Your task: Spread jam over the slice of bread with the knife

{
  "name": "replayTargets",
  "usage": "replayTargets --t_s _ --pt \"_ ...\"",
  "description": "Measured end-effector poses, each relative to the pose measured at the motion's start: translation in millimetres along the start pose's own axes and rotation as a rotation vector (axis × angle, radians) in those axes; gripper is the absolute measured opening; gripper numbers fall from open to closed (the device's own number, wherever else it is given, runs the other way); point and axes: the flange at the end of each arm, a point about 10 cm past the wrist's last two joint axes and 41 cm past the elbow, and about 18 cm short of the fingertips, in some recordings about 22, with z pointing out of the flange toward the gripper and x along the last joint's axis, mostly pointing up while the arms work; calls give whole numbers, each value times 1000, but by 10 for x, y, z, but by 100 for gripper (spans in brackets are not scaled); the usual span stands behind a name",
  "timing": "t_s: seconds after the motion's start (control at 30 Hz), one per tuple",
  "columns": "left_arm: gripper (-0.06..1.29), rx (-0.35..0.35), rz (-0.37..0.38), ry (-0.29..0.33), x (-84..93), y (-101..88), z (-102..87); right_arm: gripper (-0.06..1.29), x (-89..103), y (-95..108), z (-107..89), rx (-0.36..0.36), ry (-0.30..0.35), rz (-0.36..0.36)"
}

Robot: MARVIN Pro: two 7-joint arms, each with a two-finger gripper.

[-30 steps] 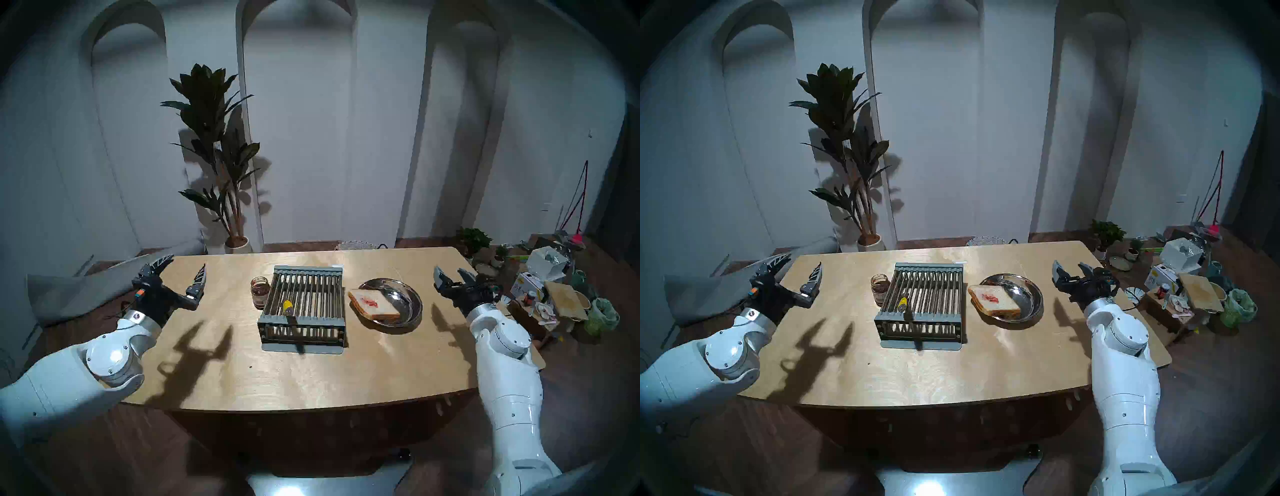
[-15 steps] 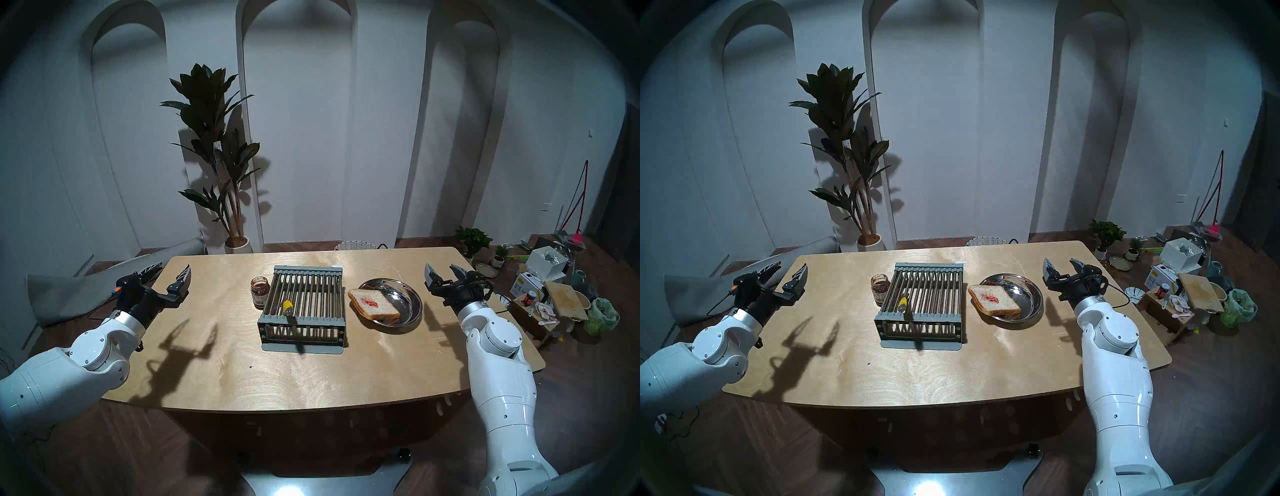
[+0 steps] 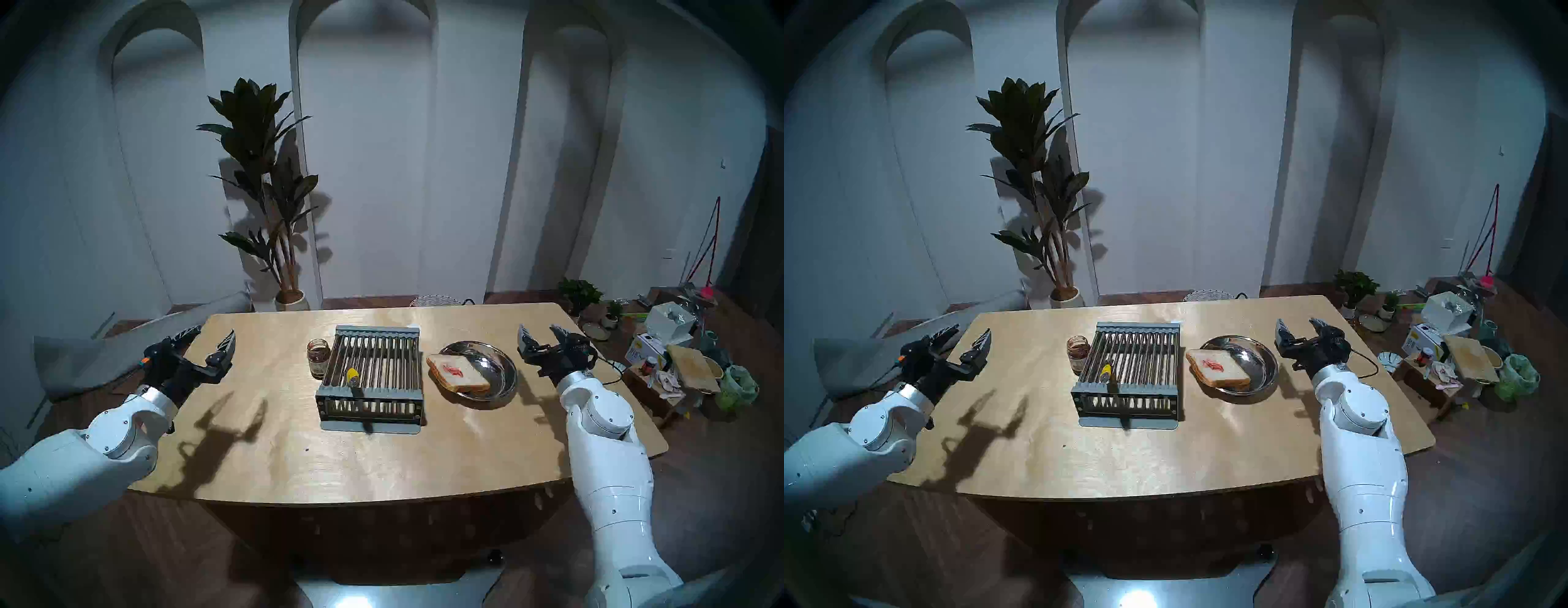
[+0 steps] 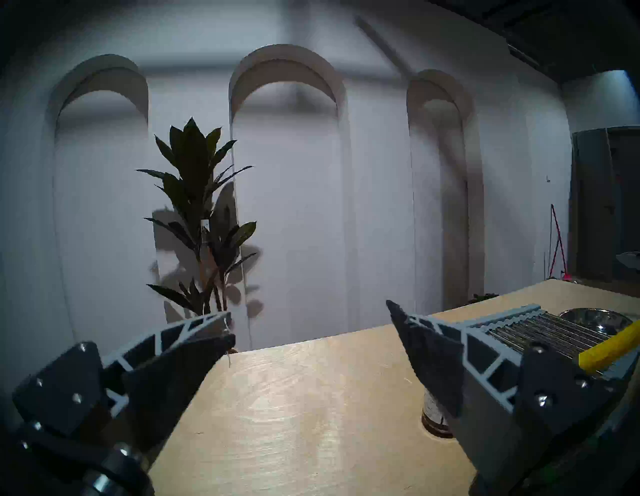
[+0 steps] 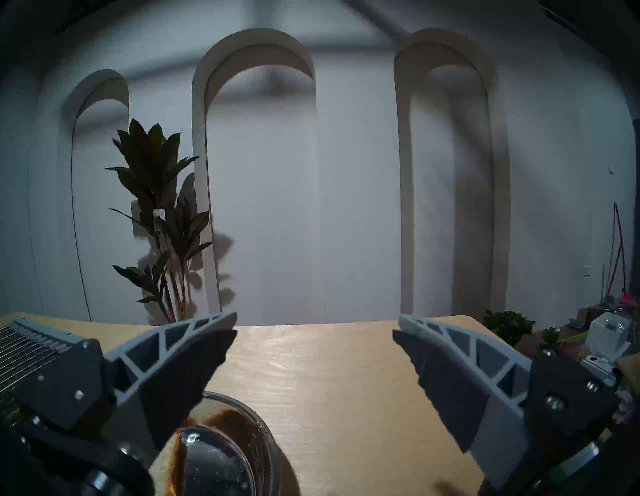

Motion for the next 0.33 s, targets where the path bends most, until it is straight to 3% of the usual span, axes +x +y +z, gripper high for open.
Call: replayTargets --t_s 0.33 --pt "121 3 13 6 -2 20 8 123 1 14 -3 -9 2 -4"
